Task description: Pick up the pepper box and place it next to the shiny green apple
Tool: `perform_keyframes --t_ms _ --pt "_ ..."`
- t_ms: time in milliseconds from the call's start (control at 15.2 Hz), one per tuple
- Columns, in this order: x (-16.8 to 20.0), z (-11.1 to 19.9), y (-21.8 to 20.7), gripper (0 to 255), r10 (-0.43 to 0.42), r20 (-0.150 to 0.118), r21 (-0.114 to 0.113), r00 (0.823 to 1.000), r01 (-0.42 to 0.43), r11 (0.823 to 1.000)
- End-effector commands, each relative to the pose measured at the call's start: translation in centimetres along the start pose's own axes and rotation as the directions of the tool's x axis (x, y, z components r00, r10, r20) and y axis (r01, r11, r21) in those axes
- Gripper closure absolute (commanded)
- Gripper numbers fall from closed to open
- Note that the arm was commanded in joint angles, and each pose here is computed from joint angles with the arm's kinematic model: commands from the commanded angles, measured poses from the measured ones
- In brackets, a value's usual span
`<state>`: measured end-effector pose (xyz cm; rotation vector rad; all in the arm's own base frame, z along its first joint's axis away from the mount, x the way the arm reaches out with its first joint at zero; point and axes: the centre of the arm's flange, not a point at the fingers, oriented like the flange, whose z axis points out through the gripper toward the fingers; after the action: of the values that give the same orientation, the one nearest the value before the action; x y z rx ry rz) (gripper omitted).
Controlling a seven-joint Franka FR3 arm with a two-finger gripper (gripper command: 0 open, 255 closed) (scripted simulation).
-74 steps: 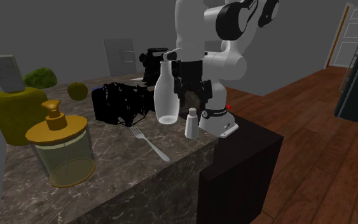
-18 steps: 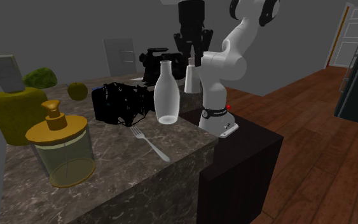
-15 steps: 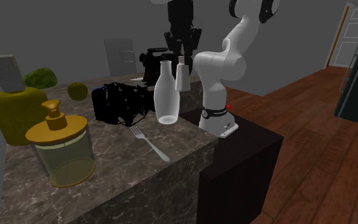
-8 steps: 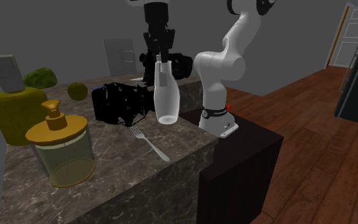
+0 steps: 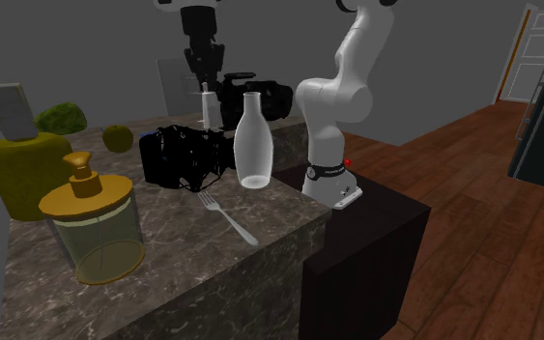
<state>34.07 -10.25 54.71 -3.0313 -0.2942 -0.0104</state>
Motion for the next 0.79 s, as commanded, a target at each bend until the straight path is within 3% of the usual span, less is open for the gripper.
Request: perform_keyframes --t_ms 0,726 --pt "0.9 -0.2 2.8 255 0.0 0.0 -0.001 1.0 0.0 1.0" --pt "5.1 -1.5 16.6 255 0.0 0.0 -0.001 1.0 0.0 1.0"
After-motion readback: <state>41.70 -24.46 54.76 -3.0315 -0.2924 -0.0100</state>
